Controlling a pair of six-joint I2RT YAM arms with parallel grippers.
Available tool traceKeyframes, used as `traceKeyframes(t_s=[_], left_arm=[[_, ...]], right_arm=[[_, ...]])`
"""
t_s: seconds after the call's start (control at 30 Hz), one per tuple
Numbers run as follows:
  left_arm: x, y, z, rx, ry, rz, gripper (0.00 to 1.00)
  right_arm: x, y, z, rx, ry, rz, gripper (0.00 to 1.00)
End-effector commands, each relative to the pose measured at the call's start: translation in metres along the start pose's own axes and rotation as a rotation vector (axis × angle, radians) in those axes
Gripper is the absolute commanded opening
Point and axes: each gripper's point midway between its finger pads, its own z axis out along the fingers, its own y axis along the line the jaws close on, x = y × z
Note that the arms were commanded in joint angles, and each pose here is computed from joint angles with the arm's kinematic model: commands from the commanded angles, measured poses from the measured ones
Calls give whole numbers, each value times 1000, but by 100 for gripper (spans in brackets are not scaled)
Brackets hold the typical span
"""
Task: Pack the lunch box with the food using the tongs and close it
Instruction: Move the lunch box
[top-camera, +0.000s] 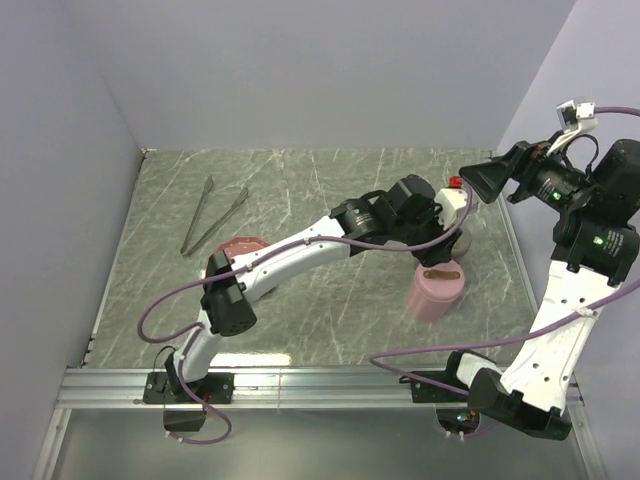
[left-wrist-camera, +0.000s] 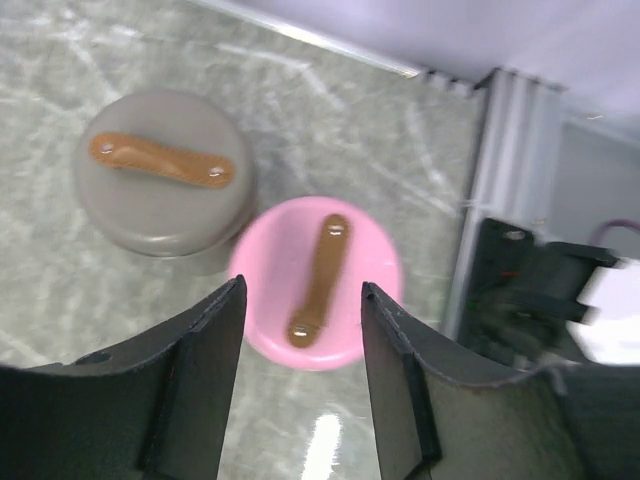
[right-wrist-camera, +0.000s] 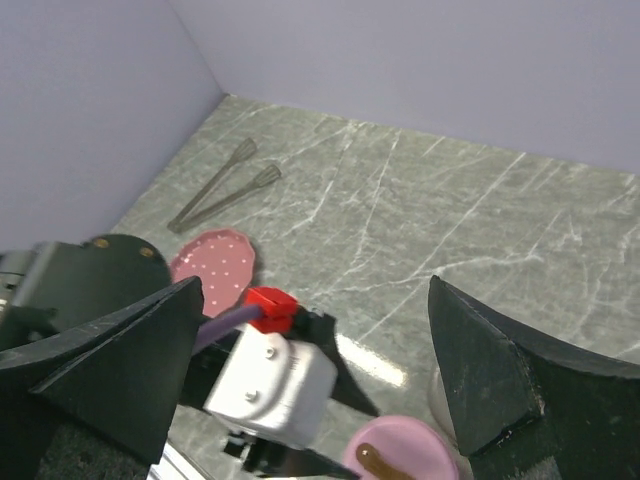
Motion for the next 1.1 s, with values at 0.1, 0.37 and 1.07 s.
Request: traceKeyframes(t_s=[0.1,0.37,1.07], left_arm=[[-30,-2,-47,114,-96,-140,53],[2,58,-117,6,-68,-242,53],[58,168,-247,-243,-123,-449,55]], right_arm=[[19,-9,-15,75,125,-173,100],[78,-22,-40,99,379,-324,100],[218,-15,33,-28,824,-469,98]])
